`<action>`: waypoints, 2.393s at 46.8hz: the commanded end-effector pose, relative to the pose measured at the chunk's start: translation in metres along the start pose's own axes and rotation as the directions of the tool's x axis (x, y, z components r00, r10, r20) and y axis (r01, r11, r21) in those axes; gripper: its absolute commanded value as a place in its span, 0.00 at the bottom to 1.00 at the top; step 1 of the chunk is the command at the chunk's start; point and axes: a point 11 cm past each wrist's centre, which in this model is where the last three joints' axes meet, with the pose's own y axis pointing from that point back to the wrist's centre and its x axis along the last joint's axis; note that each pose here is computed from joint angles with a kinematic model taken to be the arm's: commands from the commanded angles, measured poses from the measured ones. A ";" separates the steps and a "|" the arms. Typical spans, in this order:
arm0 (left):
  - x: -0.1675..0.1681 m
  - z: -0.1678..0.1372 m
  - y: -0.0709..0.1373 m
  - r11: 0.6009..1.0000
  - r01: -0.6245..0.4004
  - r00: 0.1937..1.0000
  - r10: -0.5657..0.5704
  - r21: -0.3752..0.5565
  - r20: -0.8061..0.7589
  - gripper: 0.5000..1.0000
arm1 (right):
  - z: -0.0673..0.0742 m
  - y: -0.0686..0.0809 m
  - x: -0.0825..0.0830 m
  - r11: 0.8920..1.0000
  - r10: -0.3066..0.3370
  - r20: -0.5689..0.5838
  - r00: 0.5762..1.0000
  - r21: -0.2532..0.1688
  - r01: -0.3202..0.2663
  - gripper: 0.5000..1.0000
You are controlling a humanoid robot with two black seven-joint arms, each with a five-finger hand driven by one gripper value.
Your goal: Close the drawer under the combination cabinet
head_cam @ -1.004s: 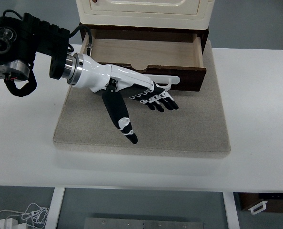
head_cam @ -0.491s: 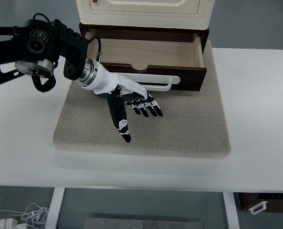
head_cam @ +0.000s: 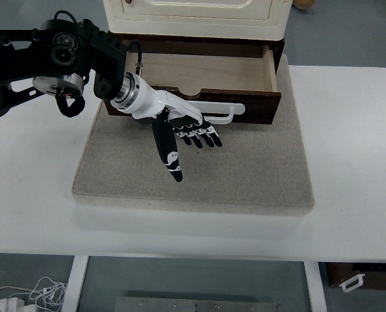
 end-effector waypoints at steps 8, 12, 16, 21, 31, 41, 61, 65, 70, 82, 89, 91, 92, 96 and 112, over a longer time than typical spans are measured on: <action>0.010 -0.007 0.002 0.999 -0.030 0.999 0.030 0.018 -0.014 1.00 | 0.000 0.000 0.000 1.000 0.000 0.001 1.000 -0.001 0.000 0.90; 0.014 -0.009 0.003 0.999 -0.042 0.999 0.042 0.025 -0.016 1.00 | 0.000 0.000 0.000 1.000 0.000 0.001 1.000 -0.001 0.000 0.90; 0.016 -0.012 0.003 0.998 -0.049 0.999 0.049 0.030 -0.022 1.00 | 0.000 0.000 0.000 1.000 0.000 0.000 1.000 0.000 0.000 0.90; 0.018 -0.011 0.001 0.998 -0.052 0.998 0.053 0.030 -0.025 1.00 | 0.000 0.000 0.000 1.000 0.000 0.000 1.000 0.000 0.000 0.90; 0.023 -0.009 -0.003 0.997 -0.064 0.998 0.065 0.033 -0.025 1.00 | 0.000 0.000 0.000 1.000 0.000 0.000 1.000 0.000 0.000 0.90; 0.030 -0.008 -0.005 0.996 -0.085 0.996 0.086 0.034 -0.038 1.00 | 0.000 0.000 0.000 1.000 0.000 0.000 1.000 -0.001 0.000 0.90; 0.053 -0.011 -0.012 0.989 -0.137 0.987 0.141 0.051 -0.076 1.00 | 0.000 0.000 0.000 1.000 0.000 0.000 1.000 0.000 0.000 0.90; 0.053 -0.010 -0.015 0.990 -0.136 0.987 0.139 0.049 -0.077 1.00 | 0.000 0.000 0.000 1.000 0.000 0.001 1.000 0.001 0.000 0.90; 0.055 -0.011 -0.015 0.988 -0.146 0.986 0.150 0.054 -0.074 1.00 | 0.000 0.000 0.000 1.000 0.000 0.001 1.000 -0.001 0.000 0.90; 0.068 -0.010 -0.019 0.979 -0.197 0.974 0.202 0.056 -0.103 1.00 | -0.001 0.000 0.000 1.000 0.000 0.000 1.000 0.002 0.000 0.90; 0.073 -0.010 -0.024 0.976 -0.211 0.969 0.217 0.060 -0.120 1.00 | 0.000 0.000 0.000 1.000 0.000 0.000 1.000 0.000 0.000 0.90; 0.073 -0.010 -0.026 0.976 -0.211 0.968 0.217 0.060 -0.124 1.00 | 0.000 0.000 0.000 1.000 0.000 0.001 1.000 0.001 0.000 0.90; 0.074 -0.010 -0.027 0.975 -0.213 0.968 0.219 0.062 -0.126 1.00 | 0.000 0.000 0.000 1.000 0.000 0.000 1.000 -0.001 0.000 0.90; 0.078 -0.011 -0.027 0.973 -0.221 0.964 0.228 0.066 -0.134 1.00 | 0.000 0.000 0.000 1.000 0.000 0.001 1.000 0.001 0.000 0.90; 0.088 -0.018 -0.029 0.966 -0.249 0.953 0.258 0.074 -0.162 1.00 | 0.000 0.000 0.000 1.000 0.000 0.001 1.000 -0.001 0.000 0.90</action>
